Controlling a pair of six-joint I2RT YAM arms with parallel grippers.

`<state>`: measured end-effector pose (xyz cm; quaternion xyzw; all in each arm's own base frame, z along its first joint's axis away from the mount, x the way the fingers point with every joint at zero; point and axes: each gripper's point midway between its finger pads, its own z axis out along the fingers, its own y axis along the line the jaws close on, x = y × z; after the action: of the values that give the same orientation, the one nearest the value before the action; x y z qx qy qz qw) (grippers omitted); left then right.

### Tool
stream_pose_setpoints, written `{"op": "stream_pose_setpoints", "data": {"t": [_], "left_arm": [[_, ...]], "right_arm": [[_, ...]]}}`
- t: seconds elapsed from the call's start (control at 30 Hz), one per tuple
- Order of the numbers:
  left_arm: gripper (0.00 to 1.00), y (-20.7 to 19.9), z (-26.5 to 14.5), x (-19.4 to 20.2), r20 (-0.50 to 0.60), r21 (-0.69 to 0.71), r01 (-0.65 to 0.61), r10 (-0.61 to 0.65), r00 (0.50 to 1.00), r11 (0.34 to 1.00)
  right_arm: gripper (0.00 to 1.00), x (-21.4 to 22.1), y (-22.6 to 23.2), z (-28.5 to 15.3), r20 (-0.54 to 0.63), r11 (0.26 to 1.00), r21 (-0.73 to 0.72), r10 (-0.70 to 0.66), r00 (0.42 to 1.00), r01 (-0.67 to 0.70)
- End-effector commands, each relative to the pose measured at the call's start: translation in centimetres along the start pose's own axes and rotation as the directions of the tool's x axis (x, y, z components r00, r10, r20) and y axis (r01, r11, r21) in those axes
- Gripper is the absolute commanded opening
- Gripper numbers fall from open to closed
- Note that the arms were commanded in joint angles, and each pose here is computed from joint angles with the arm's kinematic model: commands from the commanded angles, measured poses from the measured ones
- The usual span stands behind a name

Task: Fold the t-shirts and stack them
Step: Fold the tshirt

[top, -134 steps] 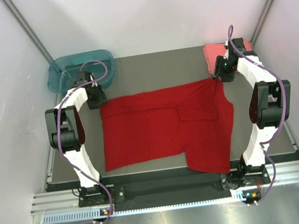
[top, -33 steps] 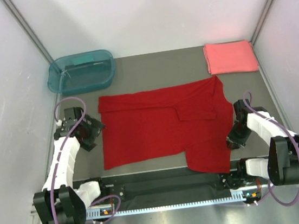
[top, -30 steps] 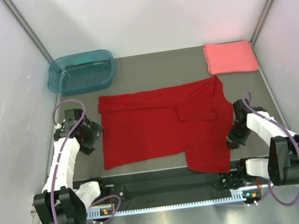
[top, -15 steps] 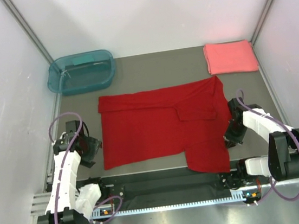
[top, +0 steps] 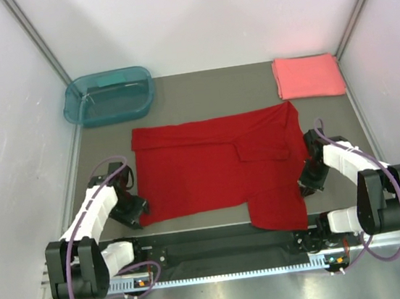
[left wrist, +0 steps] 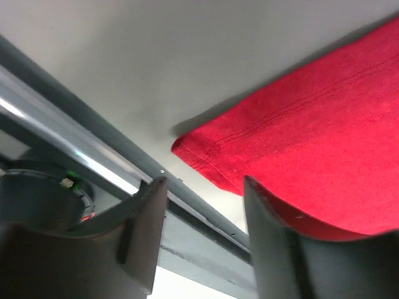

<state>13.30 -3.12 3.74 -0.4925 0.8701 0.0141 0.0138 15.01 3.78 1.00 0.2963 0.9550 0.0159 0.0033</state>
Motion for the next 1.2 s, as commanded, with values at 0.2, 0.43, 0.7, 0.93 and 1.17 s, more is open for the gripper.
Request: {"op": "stream_pose_setpoints", "data": {"t": [0.2, 0.43, 0.7, 0.93, 1.17], "left_arm": [[0.53, -0.6, 1.4, -0.3, 0.053, 0.044, 0.076, -0.079, 0.995, 0.996], [0.54, -0.6, 0.9, -1.7, 0.128, 0.047, 0.104, -0.109, 0.986, 0.993], [0.36, -0.4, 1.3, -1.9, 0.132, 0.014, 0.109, -0.110, 0.985, 0.994], [0.14, -0.5, 1.3, -2.3, 0.150, 0.024, 0.095, -0.097, 0.984, 0.995], [0.00, -0.6, 0.2, -3.1, 0.195, 0.042, 0.048, -0.056, 0.979, 0.998]], "right_arm": [[0.02, -2.5, 2.5, -0.4, 0.090, 0.996, -0.082, -0.015, 0.996, 0.022], [0.02, -2.3, 2.2, -0.2, 0.089, 0.997, -0.072, -0.013, 0.996, 0.019], [0.02, -2.6, 2.4, -0.6, 0.099, 0.997, -0.075, -0.008, 0.995, 0.015], [0.00, -2.7, 2.4, -0.9, 0.105, 0.997, -0.075, 0.000, 0.994, 0.008], [0.00, -3.3, 2.1, -1.8, 0.130, 0.997, -0.074, 0.014, 0.991, -0.004]]}}
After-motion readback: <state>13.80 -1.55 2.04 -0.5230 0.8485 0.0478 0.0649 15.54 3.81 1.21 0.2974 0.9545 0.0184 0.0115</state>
